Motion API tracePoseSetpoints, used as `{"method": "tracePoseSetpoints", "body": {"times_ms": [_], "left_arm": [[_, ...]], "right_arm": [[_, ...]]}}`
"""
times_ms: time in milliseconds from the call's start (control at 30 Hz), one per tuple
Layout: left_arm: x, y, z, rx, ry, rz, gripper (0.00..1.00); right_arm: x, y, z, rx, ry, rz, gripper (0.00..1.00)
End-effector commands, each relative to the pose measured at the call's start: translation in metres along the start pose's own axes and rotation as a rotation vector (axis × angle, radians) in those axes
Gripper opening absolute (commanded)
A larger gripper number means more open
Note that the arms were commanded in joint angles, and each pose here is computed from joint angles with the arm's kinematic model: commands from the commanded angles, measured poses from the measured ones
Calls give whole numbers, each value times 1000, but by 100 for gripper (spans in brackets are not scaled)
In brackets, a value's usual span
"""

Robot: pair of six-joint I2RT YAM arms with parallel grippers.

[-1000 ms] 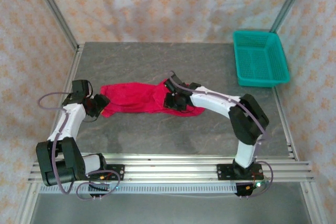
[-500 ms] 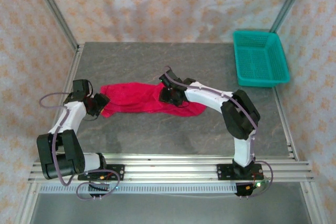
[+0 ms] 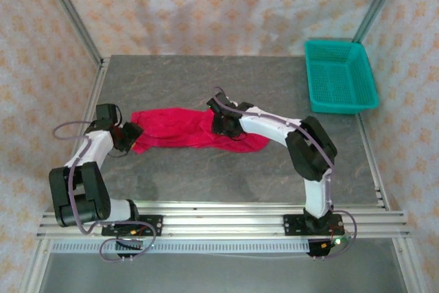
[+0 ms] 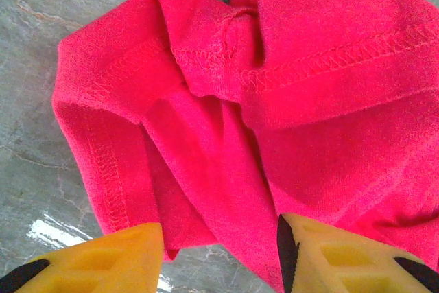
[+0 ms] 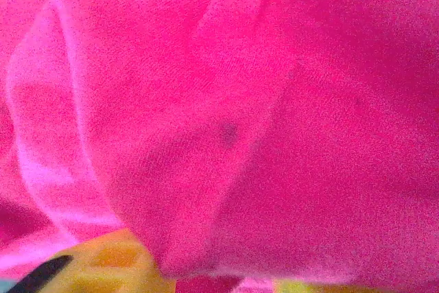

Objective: Fold the inside-out t-shirt

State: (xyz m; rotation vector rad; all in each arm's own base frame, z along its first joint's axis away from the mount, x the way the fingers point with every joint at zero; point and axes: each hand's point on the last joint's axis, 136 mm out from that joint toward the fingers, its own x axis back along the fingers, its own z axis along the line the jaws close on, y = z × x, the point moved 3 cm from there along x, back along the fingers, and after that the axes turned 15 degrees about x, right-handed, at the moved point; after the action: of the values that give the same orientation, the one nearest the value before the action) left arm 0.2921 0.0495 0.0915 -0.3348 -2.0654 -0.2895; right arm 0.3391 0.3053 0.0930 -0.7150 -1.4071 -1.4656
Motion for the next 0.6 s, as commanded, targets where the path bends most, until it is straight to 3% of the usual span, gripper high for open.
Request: {"method": "tracePoseSetpoints", "body": {"times_ms": [0,100,267,367,467,567], "left_arm": [[-1,14,-3,28,-7,-57,50],[-4,19,-6,33,-9,-62,49],[-11,26,-10,39,-4,-72,45],[-17,31,-10,32,12,-84,28],[-20,36,-14,11,36,-78,3],[-16,41,-18,6,40,-89,0]], "right_arm": [[-4,12,-7,-6,-69,-36,22],[8,19,-5,-23,-60,-58,2],[48,28,0,-39,-8,-68,0],[86,36,5,-74,100,-77,0],[134,52,6,-124,235,-117,0],[184,69,-4,-169,342,-184,0]]}}
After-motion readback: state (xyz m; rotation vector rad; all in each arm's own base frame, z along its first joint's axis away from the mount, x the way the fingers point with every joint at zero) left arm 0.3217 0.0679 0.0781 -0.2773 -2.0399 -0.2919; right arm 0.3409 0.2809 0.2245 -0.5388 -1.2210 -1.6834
